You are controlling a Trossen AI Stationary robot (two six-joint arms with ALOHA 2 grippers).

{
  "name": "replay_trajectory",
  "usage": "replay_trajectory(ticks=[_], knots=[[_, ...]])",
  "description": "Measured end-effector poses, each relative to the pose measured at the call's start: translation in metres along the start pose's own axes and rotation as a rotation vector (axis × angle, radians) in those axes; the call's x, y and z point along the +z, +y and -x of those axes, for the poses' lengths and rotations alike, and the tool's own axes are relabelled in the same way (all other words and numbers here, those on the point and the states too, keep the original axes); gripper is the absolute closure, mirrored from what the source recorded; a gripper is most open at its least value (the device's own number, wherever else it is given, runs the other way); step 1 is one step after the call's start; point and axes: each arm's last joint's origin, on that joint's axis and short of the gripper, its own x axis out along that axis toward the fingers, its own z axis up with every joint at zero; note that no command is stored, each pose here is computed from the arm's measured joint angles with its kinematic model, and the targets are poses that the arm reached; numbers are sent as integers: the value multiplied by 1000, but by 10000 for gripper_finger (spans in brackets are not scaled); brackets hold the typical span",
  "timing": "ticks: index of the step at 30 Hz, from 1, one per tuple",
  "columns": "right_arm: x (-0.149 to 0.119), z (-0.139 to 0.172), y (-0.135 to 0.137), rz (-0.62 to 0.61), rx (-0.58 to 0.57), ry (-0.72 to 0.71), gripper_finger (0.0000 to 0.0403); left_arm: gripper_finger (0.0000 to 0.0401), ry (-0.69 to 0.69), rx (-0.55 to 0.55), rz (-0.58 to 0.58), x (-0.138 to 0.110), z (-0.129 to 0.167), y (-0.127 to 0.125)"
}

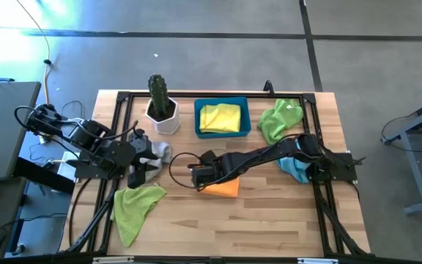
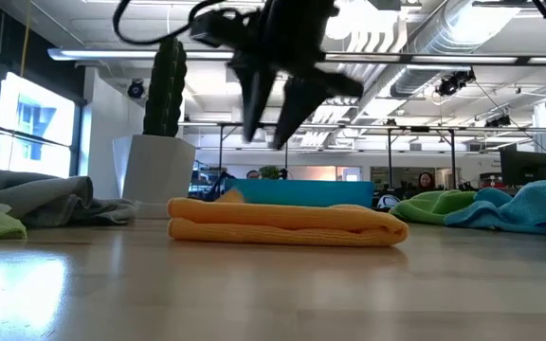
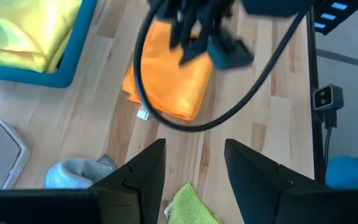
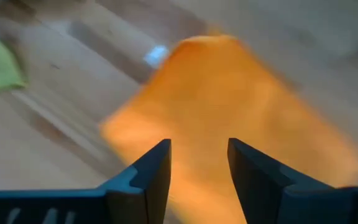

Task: Fold microfiber towels
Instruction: Stack the orange microfiber towel on top of the yellow microfiber towel

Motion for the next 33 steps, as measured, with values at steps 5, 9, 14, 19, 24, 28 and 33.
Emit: replay_trajectory(ticks=[5,9,14,19,24,28,33], knots=[[3,39,-11,177,-187,0,249,245,14,50,-12,3,-11,-4],[-1,55,-21,266,-323,30,249,245,36,116,-31,5,-27,-10],[-10,51,-24,320,-357,67,249,245,98,178,-104,8,-54,-20],[-29,35,-39,359,-424,170,249,245,156,198,-209,10,-87,-32],[-56,24,-77,337,-527,309,249,245,197,168,-276,13,-119,-43],[-83,23,-111,200,-530,371,249,245,220,166,-314,15,-145,-46],[-111,15,-123,-59,-200,256,249,245,234,128,-323,12,-181,-41]])
